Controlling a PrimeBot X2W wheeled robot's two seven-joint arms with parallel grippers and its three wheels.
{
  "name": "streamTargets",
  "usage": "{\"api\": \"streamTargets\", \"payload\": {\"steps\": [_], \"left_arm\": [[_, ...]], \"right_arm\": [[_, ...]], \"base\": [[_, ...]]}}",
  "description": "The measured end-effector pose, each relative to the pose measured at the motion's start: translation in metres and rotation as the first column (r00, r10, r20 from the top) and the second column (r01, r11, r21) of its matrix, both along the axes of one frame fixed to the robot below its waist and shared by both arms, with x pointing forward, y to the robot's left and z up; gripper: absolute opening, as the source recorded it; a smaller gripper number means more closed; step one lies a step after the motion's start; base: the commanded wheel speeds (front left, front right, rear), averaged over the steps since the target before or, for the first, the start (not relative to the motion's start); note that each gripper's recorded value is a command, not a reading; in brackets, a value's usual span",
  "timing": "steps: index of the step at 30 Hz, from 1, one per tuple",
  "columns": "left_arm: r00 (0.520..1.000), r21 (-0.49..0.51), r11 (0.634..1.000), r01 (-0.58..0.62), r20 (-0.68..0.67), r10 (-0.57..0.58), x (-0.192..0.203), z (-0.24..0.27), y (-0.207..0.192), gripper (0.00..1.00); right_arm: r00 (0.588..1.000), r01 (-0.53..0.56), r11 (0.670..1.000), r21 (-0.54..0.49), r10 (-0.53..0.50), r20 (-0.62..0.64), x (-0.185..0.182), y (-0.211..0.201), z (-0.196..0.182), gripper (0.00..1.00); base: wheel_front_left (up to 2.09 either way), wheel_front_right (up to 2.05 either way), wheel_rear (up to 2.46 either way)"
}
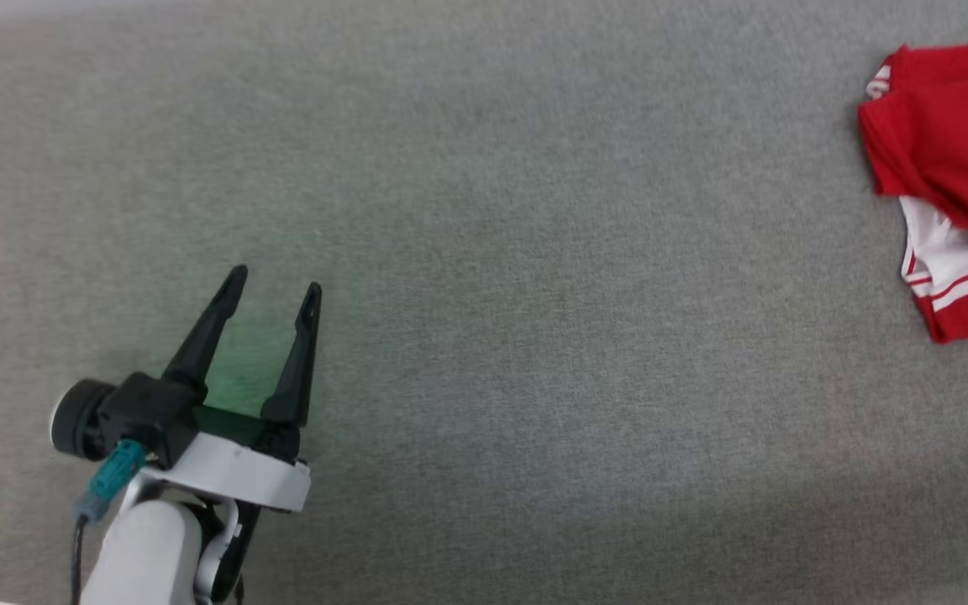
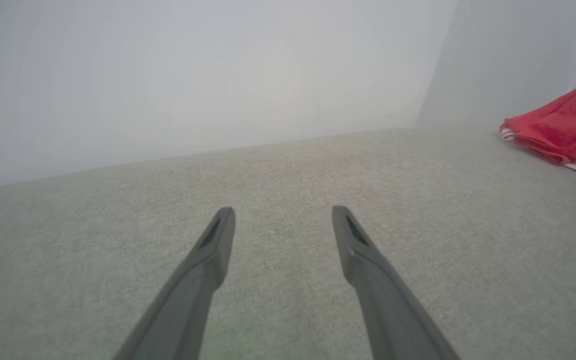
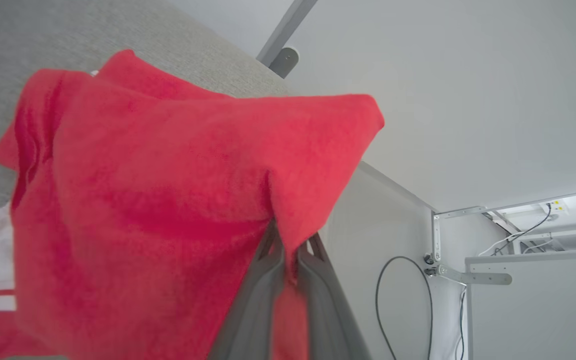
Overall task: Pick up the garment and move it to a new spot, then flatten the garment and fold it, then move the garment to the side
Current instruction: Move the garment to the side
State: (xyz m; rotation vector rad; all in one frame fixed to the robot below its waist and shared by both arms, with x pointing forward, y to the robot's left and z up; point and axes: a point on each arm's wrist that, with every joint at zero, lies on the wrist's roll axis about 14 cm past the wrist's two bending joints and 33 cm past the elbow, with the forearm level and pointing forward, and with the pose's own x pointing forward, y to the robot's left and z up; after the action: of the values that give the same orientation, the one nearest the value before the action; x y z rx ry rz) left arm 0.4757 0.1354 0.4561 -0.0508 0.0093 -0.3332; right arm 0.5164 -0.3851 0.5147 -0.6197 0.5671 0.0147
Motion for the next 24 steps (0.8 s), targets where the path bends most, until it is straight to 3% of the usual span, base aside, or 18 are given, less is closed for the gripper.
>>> {"api": "streamTargets", "payload": {"steps": [13,24], "left_arm": [[0.989,-0.006,0.99,0.139,-0.042,-0.139,0.025,-0.035,-0.043,1.0],[0.985,-0.011,0.987,0.162,-0.061,-0.163,0.029,-0.045,-0.046,1.0]], "right_arm": [[0.992,0.076,0.963,-0.26,-0.098,-0.073,-0.005,-0.072,-0.022,0.0],[0.978,0.158,0.971,-0.181,-0.179,-0.109,0.005,-0.07,-0.073,0.0]], "base": [[0.0,0.0,0.0],[0.0,0.0,0.0]]}}
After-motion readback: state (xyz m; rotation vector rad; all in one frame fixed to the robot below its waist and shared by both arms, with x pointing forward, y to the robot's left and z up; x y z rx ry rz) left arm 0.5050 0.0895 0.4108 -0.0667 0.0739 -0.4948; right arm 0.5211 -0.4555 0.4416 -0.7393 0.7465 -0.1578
